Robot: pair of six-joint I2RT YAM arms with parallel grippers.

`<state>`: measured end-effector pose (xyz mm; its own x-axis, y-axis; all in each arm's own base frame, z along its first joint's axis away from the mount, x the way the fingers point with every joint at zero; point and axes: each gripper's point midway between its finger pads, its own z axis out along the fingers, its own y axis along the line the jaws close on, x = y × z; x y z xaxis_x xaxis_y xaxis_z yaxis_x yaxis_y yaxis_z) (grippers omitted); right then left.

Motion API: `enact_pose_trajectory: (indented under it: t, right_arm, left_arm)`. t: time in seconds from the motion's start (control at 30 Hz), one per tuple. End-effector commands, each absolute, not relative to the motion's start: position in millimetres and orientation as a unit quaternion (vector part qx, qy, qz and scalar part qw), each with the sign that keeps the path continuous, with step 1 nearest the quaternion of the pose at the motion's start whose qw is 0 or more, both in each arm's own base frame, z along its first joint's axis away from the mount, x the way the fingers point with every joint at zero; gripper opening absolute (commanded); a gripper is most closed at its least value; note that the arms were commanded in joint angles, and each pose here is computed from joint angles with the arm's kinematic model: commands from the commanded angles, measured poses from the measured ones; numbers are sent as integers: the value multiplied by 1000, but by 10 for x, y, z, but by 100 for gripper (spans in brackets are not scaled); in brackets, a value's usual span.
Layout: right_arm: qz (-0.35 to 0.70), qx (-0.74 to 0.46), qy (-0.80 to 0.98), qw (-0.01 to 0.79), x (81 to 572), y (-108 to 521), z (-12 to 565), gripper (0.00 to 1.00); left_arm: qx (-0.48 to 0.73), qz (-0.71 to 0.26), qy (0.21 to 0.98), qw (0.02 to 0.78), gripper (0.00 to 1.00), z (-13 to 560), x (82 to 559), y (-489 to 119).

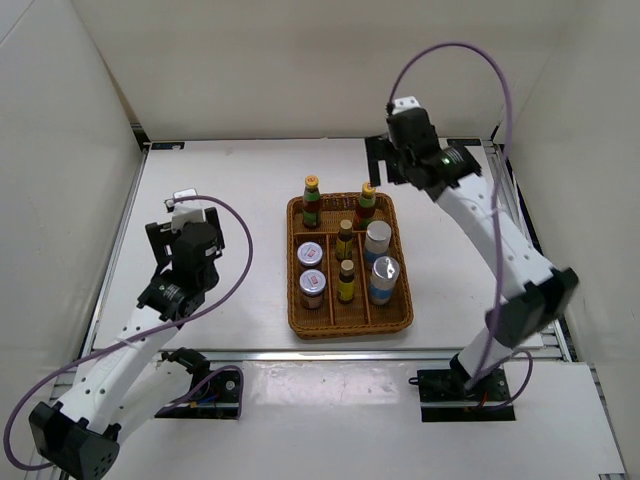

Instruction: Organize the condiment bottles

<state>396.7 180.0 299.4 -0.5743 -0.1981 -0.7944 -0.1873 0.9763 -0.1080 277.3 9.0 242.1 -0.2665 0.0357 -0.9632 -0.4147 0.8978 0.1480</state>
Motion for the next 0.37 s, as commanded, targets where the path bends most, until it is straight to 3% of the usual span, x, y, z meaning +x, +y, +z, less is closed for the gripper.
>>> enact_pose_trajectory:
  t: [0.0,0.33]
  right_arm:
    - [-18,-87,883,460,3644,1536,3040,99]
    - [-45,-11,879,475,3181,1062,2966,99]
  left_arm:
    - [-140,199,767,594,100,2390,2752,147]
    - [-168,223,754,594,100,2178,2723,246]
